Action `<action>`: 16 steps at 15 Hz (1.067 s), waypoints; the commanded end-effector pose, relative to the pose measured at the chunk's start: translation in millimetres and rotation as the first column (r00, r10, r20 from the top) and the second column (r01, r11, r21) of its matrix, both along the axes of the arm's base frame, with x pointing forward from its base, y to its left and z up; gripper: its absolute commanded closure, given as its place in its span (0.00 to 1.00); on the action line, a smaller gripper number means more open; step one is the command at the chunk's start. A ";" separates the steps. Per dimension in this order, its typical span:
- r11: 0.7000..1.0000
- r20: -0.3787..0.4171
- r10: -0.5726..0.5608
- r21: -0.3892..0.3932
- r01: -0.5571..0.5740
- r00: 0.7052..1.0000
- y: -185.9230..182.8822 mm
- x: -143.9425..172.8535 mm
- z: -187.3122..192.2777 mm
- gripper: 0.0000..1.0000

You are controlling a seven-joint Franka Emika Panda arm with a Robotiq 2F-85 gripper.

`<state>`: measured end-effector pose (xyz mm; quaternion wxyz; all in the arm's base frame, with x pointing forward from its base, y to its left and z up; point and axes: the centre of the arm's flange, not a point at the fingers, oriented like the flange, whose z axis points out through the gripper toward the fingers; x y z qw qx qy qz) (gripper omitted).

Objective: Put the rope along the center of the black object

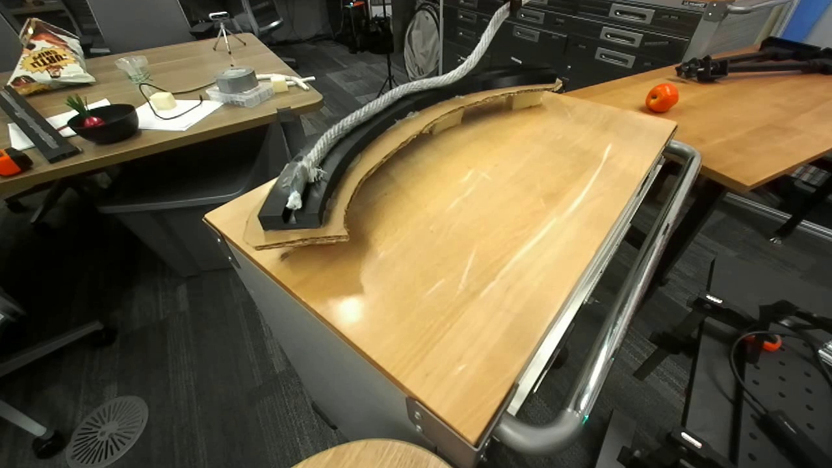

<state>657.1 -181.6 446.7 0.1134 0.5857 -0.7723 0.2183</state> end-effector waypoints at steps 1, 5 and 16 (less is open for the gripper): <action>1.000 0.021 0.001 -0.028 -0.001 1.000 -1.3 10.7 7.6 0.97; 0.998 0.108 0.042 -0.046 -0.037 0.993 5.8 16.0 7.5 0.97; 0.991 0.112 0.057 -0.129 -0.042 0.992 -4.6 32.0 -20.4 0.97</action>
